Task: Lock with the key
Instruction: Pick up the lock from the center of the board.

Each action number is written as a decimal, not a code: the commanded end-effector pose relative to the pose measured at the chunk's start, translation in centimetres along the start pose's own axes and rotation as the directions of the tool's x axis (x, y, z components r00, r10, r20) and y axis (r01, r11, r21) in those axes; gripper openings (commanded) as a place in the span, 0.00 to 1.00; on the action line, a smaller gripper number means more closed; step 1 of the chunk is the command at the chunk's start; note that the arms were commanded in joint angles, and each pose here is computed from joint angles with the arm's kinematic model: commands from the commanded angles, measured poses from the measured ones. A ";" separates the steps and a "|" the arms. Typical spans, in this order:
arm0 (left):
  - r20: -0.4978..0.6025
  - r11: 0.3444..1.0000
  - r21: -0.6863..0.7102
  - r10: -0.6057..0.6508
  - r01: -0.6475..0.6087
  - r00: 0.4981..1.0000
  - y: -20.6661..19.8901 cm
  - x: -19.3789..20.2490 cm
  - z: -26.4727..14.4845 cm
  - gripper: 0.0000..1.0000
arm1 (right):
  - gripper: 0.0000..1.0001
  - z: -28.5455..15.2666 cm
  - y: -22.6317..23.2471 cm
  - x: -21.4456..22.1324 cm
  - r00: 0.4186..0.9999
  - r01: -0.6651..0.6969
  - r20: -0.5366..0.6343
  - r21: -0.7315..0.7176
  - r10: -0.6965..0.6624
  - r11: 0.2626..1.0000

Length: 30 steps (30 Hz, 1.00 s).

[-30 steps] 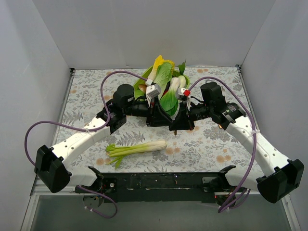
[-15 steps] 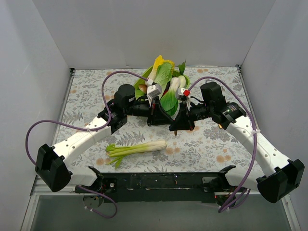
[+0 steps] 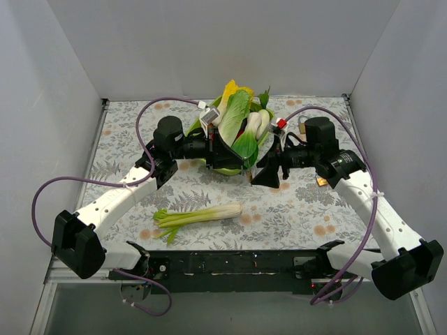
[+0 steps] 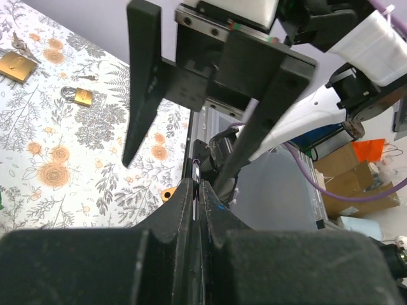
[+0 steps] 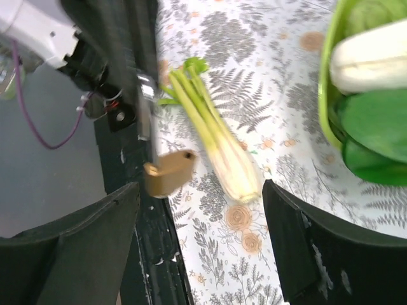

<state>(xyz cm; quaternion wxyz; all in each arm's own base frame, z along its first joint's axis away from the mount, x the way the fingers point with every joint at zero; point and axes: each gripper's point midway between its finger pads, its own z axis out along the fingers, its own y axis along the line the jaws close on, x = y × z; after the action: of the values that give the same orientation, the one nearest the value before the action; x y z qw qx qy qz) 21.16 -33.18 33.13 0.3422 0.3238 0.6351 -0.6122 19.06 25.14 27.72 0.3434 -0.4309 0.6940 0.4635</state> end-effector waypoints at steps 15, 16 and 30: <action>0.093 0.999 0.002 -0.033 0.032 0.995 -0.6 -2.9 -0.1 0.00 | 0.85 -0.8 1.7 -2.5 0.988 0.014 0.153 -0.097 0.001 0.995; 0.099 0.999 -0.005 -0.032 0.033 0.995 -0.4 -3.1 -0.1 0.00 | 0.86 -0.7 2.0 -2.5 0.989 0.022 0.150 -0.104 -0.006 0.994; 0.116 1.000 0.011 -0.024 0.023 0.993 -1.1 -3.4 -0.3 0.00 | 0.21 0.8 1.1 -3.5 0.990 0.021 0.141 -0.057 -0.013 0.998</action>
<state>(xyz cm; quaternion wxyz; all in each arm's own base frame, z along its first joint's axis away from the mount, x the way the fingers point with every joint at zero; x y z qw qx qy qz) 22.40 -33.29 34.77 0.3443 0.2750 0.6346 -0.6349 18.59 26.76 28.48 0.3447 -0.4058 0.6713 0.5156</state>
